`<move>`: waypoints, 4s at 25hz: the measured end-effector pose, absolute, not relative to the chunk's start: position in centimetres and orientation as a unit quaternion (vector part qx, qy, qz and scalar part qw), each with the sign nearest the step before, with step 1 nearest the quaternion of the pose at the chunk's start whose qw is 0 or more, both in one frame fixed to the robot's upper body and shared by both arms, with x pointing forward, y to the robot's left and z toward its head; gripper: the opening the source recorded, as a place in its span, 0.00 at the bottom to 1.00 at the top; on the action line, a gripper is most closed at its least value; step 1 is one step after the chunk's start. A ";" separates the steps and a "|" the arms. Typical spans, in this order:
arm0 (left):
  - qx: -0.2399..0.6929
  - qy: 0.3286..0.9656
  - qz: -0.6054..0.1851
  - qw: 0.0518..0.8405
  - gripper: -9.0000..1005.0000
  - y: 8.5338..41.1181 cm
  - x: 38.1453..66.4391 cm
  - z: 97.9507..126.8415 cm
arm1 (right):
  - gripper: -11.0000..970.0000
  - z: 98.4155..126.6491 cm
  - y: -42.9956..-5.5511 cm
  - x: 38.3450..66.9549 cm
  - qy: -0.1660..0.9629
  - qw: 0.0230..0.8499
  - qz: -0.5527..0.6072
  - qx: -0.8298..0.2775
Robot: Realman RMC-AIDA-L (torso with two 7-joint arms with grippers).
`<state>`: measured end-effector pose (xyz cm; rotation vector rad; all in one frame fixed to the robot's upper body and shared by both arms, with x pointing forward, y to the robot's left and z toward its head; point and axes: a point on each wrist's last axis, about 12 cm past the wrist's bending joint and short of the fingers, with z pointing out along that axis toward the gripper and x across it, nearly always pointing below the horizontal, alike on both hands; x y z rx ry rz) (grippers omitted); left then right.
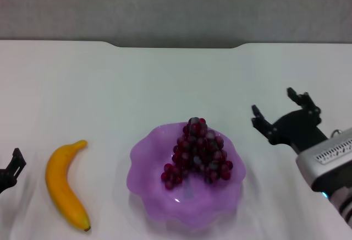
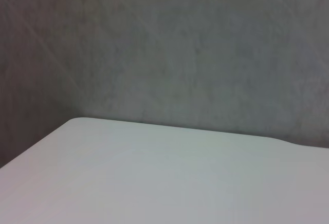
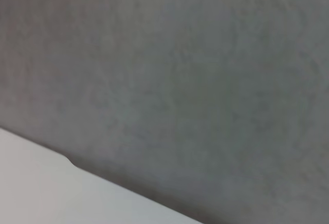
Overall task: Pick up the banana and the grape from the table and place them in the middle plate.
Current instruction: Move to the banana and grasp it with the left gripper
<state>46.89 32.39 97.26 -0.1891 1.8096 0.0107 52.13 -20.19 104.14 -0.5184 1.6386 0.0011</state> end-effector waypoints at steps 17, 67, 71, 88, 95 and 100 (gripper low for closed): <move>-0.074 0.784 -0.005 0.616 0.84 31.7 47.2 97.4 | 0.89 100.5 -26.2 51.7 0.757 0.639 -0.009 -0.140; 0.002 0.908 -0.081 0.411 0.83 29.0 52.0 104.7 | 0.89 98.4 -27.3 52.8 0.819 0.563 0.034 -0.105; -0.005 0.909 -0.080 0.410 0.83 29.0 52.0 104.1 | 0.89 98.5 -27.3 52.8 0.819 0.563 0.035 -0.105; -0.032 0.912 -0.074 0.402 0.82 29.2 52.2 102.1 | 0.89 98.7 -27.1 53.0 0.815 0.568 0.037 -0.106; -0.023 0.917 -0.078 0.391 0.82 28.6 52.2 101.6 | 0.89 98.7 -27.1 53.1 0.814 0.570 0.037 -0.106; -0.022 0.920 -0.075 0.385 0.82 28.6 52.2 101.2 | 0.89 98.8 -27.1 53.2 0.814 0.570 0.037 -0.107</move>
